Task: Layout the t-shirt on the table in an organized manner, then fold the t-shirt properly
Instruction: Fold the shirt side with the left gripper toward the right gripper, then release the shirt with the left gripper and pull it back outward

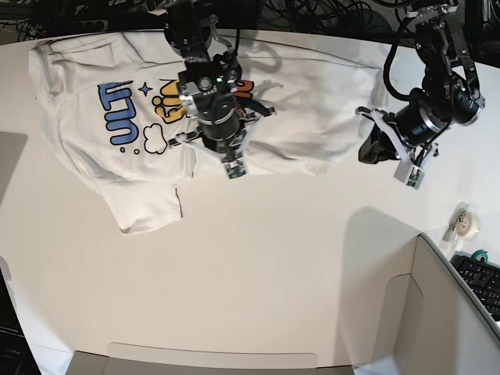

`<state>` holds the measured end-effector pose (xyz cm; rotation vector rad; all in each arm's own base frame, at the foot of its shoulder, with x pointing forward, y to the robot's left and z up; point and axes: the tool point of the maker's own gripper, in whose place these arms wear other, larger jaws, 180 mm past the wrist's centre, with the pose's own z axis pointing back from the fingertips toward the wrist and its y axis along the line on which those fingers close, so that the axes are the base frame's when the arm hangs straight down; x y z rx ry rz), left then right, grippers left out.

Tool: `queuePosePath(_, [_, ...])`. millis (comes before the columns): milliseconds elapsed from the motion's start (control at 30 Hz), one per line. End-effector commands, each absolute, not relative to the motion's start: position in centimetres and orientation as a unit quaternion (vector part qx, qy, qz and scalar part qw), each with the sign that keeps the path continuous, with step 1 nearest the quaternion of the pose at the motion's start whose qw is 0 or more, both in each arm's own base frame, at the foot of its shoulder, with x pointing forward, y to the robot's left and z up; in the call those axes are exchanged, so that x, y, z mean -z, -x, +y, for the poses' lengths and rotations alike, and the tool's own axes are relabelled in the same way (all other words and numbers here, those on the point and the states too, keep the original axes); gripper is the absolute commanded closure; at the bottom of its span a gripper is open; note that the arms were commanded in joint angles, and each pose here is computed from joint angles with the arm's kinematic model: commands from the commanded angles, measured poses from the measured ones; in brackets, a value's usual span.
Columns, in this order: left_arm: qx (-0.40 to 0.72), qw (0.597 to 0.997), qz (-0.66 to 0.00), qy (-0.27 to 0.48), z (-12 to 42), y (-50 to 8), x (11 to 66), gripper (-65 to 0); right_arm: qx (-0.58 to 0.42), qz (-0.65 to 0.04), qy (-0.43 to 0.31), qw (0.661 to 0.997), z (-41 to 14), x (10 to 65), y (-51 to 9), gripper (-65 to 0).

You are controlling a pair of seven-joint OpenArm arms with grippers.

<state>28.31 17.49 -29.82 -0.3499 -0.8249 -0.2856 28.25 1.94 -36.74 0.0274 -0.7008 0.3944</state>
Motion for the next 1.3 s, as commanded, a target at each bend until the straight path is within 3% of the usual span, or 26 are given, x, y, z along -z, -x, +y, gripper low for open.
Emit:
queuePosePath(0, [0.143, 0.88, -0.421, 0.166, 17.7, -29.6, 28.3, -1.8, -0.2, -0.361, -0.021, 0.911, 3.1, 36.2, -29.1, 0.0])
queuePosePath(433, [0.176, 0.902, -0.332, 0.214, 14.6, -33.7, 31.9, -1.9, -0.214, -0.285, -0.027, 0.934, 3.4, 40.7, -24.7, 0.0])
queuePosePath(1267, [0.257, 0.886, -0.287, 0.258, 7.3, -34.2, 33.4, -2.0, -0.22, -0.246, -0.022, 0.944, 3.2, 42.4, -23.2, 0.0])
